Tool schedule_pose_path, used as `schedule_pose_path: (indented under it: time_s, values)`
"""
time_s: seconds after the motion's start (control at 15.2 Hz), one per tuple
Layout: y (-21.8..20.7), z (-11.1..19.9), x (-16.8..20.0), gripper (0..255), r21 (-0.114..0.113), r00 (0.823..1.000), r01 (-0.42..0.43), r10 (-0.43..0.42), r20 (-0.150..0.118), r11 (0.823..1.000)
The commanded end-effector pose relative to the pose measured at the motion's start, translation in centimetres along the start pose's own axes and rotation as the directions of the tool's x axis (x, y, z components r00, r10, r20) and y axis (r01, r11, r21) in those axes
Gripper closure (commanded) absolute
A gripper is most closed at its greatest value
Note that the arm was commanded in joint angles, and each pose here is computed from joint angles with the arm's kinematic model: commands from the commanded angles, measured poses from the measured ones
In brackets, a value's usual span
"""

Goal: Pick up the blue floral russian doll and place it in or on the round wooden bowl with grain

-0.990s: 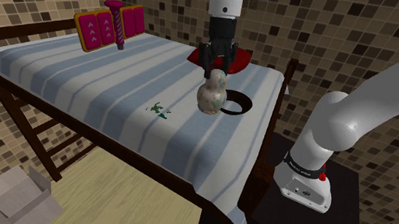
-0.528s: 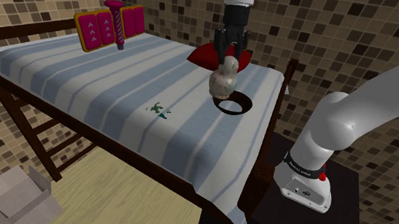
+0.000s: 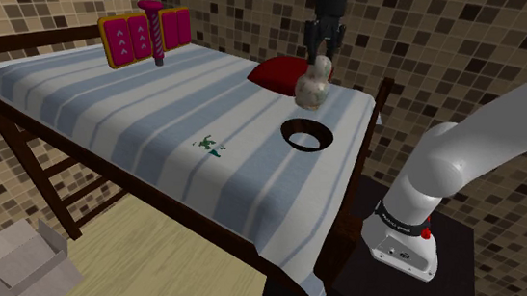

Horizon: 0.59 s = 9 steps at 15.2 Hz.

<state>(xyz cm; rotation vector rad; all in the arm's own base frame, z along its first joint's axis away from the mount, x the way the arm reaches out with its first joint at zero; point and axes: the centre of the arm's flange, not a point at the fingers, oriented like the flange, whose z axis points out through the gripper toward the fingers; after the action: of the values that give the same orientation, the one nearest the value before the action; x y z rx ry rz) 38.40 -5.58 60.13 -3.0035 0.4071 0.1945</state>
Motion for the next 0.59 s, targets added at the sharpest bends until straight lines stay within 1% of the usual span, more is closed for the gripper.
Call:
schedule_pose_path:
  time_s: [0.0,0.07,0.53]
  values:
    - [2.4,-1.1,0.5,255,0.0,1.0,0.001,-0.001,-0.001,1.0]
    - [3.2,-1.5,0.7,255,0.0,1.0,0.001,-0.001,-0.001,1.0]
    - [3.6,2.2,1.2,255,0.0,1.0,0.001,-0.001,-0.001,1.0]
